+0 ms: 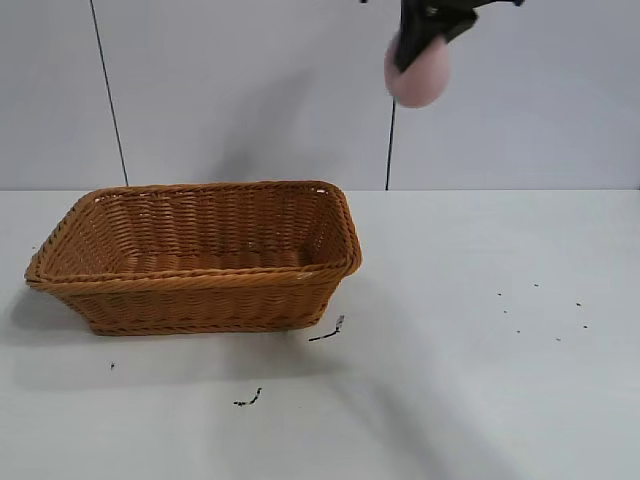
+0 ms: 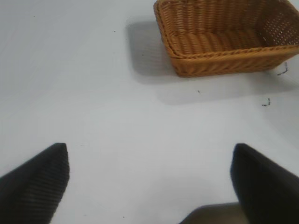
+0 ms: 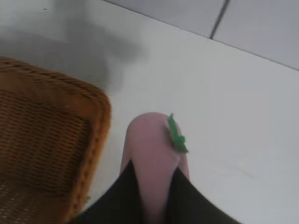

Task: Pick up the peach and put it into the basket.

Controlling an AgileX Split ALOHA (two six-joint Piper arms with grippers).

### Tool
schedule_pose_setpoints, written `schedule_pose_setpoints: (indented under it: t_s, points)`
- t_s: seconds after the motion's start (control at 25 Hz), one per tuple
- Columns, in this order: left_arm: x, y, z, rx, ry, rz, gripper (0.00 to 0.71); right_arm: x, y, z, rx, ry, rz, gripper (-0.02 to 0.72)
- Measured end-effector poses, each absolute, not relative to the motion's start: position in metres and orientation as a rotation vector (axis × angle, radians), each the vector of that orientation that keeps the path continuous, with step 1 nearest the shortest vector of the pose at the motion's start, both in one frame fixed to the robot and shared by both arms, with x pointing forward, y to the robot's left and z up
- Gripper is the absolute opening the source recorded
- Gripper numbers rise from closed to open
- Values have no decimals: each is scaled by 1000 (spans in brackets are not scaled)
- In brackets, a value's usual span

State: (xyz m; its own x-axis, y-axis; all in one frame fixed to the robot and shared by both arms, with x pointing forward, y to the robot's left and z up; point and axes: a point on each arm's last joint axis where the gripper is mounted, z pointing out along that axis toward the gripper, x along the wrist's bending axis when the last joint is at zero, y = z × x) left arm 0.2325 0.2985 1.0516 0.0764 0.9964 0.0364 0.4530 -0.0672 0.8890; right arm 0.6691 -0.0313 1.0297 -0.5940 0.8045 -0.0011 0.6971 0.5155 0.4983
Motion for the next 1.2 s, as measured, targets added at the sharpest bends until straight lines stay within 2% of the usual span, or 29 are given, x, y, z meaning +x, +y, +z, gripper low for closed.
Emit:
schedule_pose_setpoints:
  t_s: [0.28, 0.4, 0.44, 0.52, 0.6, 0.64, 0.72, 0.8, 1.0, 1.2]
  points:
    - [232, 298, 1052, 1621, 1469, 937, 692, 673, 0, 958, 1237, 2611, 607, 31]
    - [232, 298, 1052, 1621, 1469, 937, 692, 673, 2, 942, 1250, 2631, 587, 93]
    - [232, 298, 1052, 1621, 1469, 937, 692, 674, 3, 942, 1252, 2632, 590, 145]
    - [232, 298, 1052, 1621, 1469, 937, 692, 674, 3, 942, 1253, 2629, 597, 302]
    - [232, 298, 1052, 1621, 1469, 937, 692, 674, 3, 942, 1248, 2630, 598, 529]
    - [232, 298, 1052, 1621, 1469, 937, 692, 674, 3, 942, 1241, 2634, 594, 596]
    - [232, 298, 1052, 1621, 1469, 937, 692, 673, 4, 945, 1211, 2649, 587, 657]
    - [232, 298, 1052, 1621, 1469, 937, 692, 673, 4, 953, 1201, 2655, 583, 680]
    - [232, 298, 1052, 1621, 1469, 937, 692, 673, 2, 995, 1160, 2602, 661, 689]
    - [232, 298, 1052, 1621, 1469, 937, 692, 688, -34, 1026, 1211, 2505, 681, 689]
